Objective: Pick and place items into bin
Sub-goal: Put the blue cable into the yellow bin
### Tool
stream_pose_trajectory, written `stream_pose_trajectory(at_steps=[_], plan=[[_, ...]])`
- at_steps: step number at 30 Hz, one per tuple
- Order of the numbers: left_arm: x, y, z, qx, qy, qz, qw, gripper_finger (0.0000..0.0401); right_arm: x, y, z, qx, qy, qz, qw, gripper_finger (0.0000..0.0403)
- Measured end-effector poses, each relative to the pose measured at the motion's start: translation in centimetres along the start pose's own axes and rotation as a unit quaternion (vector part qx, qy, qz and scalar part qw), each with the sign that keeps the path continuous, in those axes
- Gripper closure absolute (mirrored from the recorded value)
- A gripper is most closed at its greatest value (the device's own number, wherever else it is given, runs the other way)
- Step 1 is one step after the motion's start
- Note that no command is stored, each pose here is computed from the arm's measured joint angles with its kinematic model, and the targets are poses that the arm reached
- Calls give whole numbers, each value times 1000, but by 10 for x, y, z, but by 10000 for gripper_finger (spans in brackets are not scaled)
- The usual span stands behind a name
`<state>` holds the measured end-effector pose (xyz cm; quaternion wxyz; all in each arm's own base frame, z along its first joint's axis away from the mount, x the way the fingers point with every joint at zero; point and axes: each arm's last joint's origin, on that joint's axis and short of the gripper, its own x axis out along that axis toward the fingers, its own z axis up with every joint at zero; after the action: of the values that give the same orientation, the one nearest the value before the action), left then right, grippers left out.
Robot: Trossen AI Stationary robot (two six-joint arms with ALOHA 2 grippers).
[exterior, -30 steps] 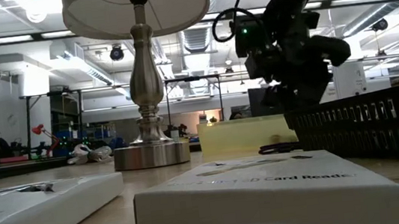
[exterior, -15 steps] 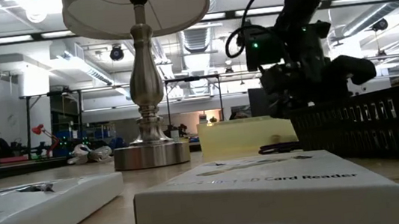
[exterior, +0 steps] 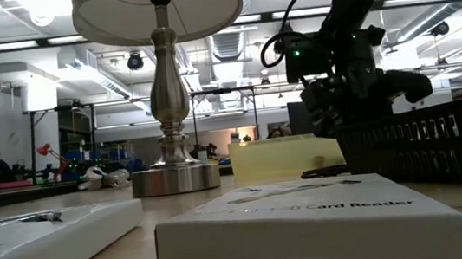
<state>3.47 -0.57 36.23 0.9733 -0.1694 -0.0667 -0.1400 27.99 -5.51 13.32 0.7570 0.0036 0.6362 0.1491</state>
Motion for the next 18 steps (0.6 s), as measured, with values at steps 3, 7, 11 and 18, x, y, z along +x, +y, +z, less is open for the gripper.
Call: stream_pose_trajectory(at_steps=[3,7,11,18], plan=[[0,0,0,0,0,0,1000,349,-2,-2,0,40,-26,52,997,387],[0,0,0,0,0,0,1000,349,-11,-10,1,80,-85,127,985,388],[0,0,0,0,0,0,1000,349,-23,-30,2,137,-166,177,960,389],[0,0,0,-1,0,0,1000,349,-43,-74,-7,284,-256,186,905,390]])
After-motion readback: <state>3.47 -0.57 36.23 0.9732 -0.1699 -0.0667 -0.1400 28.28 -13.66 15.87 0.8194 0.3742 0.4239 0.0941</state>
